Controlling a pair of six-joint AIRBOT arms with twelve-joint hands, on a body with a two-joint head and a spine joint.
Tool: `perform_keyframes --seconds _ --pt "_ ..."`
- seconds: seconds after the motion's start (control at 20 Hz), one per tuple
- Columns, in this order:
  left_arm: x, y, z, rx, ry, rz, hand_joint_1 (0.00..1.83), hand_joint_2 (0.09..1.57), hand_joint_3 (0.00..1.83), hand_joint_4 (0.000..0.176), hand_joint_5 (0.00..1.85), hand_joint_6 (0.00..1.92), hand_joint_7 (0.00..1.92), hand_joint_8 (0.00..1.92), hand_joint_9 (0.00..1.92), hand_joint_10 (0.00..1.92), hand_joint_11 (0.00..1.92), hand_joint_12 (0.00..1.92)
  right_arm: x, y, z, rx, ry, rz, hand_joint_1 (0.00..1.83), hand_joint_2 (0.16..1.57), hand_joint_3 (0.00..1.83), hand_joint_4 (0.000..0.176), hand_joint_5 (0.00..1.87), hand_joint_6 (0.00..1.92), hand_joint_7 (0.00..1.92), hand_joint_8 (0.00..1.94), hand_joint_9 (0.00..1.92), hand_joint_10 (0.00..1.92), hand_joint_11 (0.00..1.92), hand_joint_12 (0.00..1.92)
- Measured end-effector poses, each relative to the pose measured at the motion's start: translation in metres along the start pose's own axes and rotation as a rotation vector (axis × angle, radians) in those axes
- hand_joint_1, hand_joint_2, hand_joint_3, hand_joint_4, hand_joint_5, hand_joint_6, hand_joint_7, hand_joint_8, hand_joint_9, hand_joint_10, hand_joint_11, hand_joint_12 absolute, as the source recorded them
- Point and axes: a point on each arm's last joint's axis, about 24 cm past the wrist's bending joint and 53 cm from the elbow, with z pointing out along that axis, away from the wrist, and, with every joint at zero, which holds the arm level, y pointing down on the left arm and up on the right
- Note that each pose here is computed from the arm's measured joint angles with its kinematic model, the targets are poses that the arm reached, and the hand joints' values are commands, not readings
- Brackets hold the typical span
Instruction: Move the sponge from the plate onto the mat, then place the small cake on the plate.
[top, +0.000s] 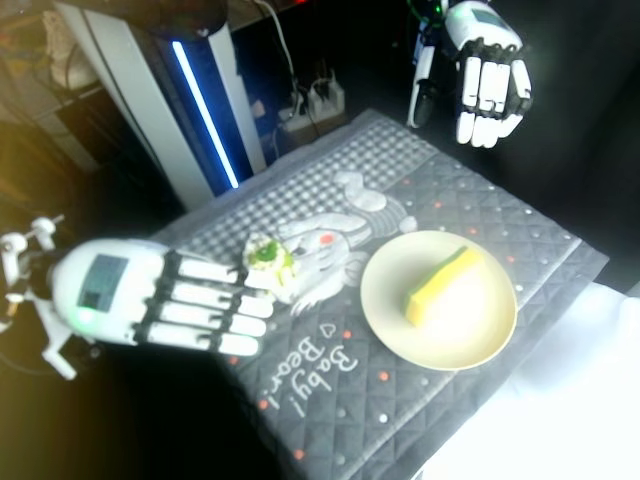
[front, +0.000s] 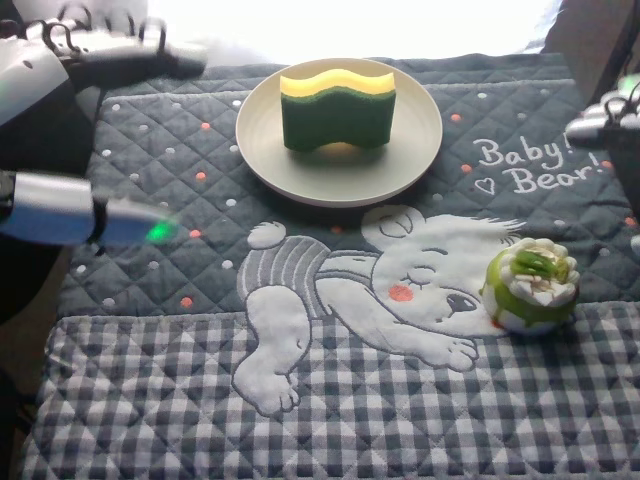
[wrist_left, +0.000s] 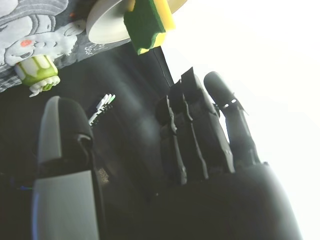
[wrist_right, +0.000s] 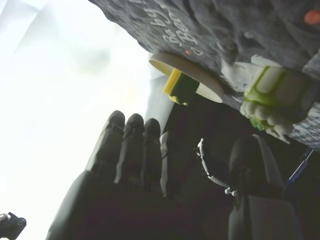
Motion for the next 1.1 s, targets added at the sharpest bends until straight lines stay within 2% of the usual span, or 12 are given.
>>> perform_keyframes --seconds 0.1,0.15,0.2,0.3,0.4,0.45,0.6,0.65,0.75,0.85,0.9,1.1 --pt "-0.006 -0.002 0.01 0.016 -0.03 -0.011 0.71 0.97 0.01 0.0 0.32 0.02 0.24 0.0 0.2 0.01 0.0 0.63 0.005 0.002 0.001 -0.009 0.014 0.01 0.64 1.19 0.0 0.032 0.29 0.0 0.28 0.0 0.24 0.0 0.02 0.57" --pt "-0.01 -0.004 0.025 0.026 -0.049 -0.019 0.67 1.0 0.0 0.036 0.25 0.0 0.21 0.0 0.19 0.0 0.0 0.62 0.008 0.004 0.001 -0.018 0.027 0.007 0.61 1.16 0.0 0.084 0.21 0.0 0.23 0.0 0.19 0.0 0.0 0.52" --pt "-0.01 -0.004 0.03 0.028 -0.053 -0.022 0.67 1.0 0.0 0.036 0.25 0.0 0.21 0.0 0.19 0.0 0.0 0.62 0.008 0.005 0.001 -0.021 0.026 0.008 0.61 1.16 0.0 0.084 0.21 0.0 0.23 0.0 0.19 0.0 0.0 0.52" --pt "-0.013 -0.005 0.051 0.035 -0.066 -0.037 0.63 0.98 0.0 0.091 0.18 0.0 0.16 0.0 0.12 0.0 0.0 0.41 0.004 0.012 0.001 -0.052 0.009 0.017 0.65 1.07 0.0 0.142 0.08 0.0 0.13 0.0 0.15 0.0 0.04 0.48" --pt "-0.013 -0.012 0.083 0.048 -0.059 -0.033 0.61 0.96 0.0 0.127 0.17 0.0 0.22 0.0 0.2 0.0 0.0 0.63 -0.003 0.026 0.002 -0.105 -0.019 0.023 0.66 1.02 0.0 0.152 0.01 0.0 0.02 0.0 0.03 0.01 0.0 0.37" --pt "-0.012 -0.016 0.099 0.052 -0.06 -0.042 0.61 0.94 0.0 0.136 0.18 0.0 0.28 0.0 0.28 0.01 0.0 0.8 -0.003 0.033 0.002 -0.132 -0.025 0.028 0.65 1.02 0.0 0.134 0.0 0.0 0.0 0.0 0.01 0.0 0.0 0.35" --pt "0.002 -0.008 0.135 0.011 -0.015 -0.048 0.76 0.89 0.0 0.112 0.25 0.01 0.39 0.01 0.43 0.02 0.08 0.9 -0.001 0.046 0.001 -0.184 -0.023 0.028 0.61 1.01 0.0 0.173 0.0 0.0 0.0 0.0 0.0 0.0 0.0 0.25" --pt "0.011 -0.002 0.141 -0.014 0.016 -0.046 0.76 0.89 0.0 0.113 0.26 0.01 0.4 0.01 0.41 0.01 0.05 0.89 -0.002 0.048 0.003 -0.19 -0.031 0.033 0.58 1.01 0.0 0.143 0.0 0.0 0.0 0.0 0.0 0.0 0.0 0.2" --pt "0.026 0.005 0.157 -0.051 0.066 -0.041 0.78 0.86 0.0 0.086 0.35 0.0 0.52 0.0 0.55 0.02 0.16 0.91 -0.004 0.051 0.005 -0.203 -0.046 0.038 0.56 1.03 0.0 0.151 0.0 0.0 0.0 0.0 0.0 0.0 0.0 0.01" --pt "0.033 0.004 0.172 -0.062 0.094 -0.012 0.78 0.83 0.0 0.073 0.42 0.0 0.61 0.0 0.65 0.02 0.24 0.96 -0.004 0.053 0.006 -0.212 -0.05 0.042 0.51 1.06 0.01 0.13 0.0 0.0 0.0 0.0 0.0 0.0 0.0 0.0" --pt "0.036 0.003 0.178 -0.065 0.104 0.002 0.82 0.82 0.0 0.037 0.5 0.0 0.7 0.01 0.74 0.03 0.3 1.01 -0.003 0.052 0.006 -0.213 -0.048 0.043 0.58 1.05 0.0 0.122 0.0 0.0 0.0 0.0 0.0 0.0 0.02 0.01" --pt "0.061 0.008 0.2 -0.107 0.163 0.004 0.87 0.95 0.01 0.011 0.66 0.01 0.79 0.01 0.76 0.01 0.26 0.97 0.001 0.05 0.009 -0.215 -0.042 0.043 0.59 1.04 0.0 0.137 0.0 0.0 0.0 0.0 0.02 0.01 0.13 0.07"
